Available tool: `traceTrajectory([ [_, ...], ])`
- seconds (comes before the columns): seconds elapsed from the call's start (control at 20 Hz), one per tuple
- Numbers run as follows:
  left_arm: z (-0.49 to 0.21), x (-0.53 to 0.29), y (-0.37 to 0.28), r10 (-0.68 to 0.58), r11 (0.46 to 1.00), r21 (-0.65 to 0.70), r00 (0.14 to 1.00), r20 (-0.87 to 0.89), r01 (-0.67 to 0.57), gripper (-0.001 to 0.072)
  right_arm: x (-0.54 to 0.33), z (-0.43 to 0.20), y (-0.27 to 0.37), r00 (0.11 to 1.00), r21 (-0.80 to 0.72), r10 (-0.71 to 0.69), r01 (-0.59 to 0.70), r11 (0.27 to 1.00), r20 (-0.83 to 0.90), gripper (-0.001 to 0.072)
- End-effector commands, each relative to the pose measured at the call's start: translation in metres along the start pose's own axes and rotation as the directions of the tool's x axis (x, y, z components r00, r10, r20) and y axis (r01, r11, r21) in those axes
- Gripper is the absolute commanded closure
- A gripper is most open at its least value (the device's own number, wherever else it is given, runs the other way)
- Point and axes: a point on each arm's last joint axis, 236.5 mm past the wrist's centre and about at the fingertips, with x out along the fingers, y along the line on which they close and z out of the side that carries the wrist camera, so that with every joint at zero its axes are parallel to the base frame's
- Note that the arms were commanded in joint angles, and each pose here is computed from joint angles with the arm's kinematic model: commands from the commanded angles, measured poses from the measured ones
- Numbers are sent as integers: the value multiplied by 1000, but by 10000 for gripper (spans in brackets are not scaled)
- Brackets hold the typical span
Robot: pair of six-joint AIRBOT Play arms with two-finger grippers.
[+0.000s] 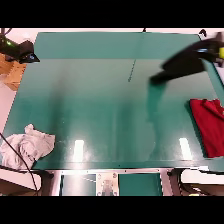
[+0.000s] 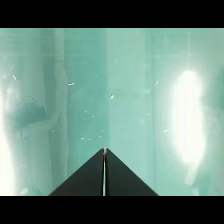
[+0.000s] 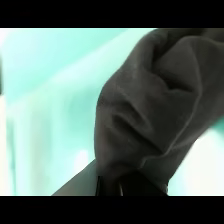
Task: Fold the shirts.
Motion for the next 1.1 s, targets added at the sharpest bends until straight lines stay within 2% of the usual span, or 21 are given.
traceTrajectory([
  [0.0, -2, 0, 0, -1, 1000, -1, 1000, -7, 1, 686, -97, 24, -77, 978, 162, -154, 131, 978, 137, 694],
  [0.2, -4, 0, 0, -2, 1000, -12, 1000, -16, 2, 686, -165, 7, -153, 947, 333, -293, 236, 913, 133, 694],
  [0.4, -4, 0, 0, -2, 1000, -23, 1000, -15, 2, 686, -202, -23, -188, 912, 432, -404, 337, 837, 70, 694],
  [0.6, -6, 0, -1, -3, 1000, -23, 1000, -24, 3, 686, -237, -63, -226, 788, 506, -611, 556, 659, -70, 695],
  [0.7, -6, 0, -1, -4, 1000, -23, 1000, -27, 3, 686, -241, -92, -244, 743, 544, -643, 622, 563, -184, 695],
  [1.05, -12, 0, -2, -7, 1000, -23, 999, -52, 6, 686, -208, -208, -321, 599, 521, -585, 790, 323, -546, 692],
])
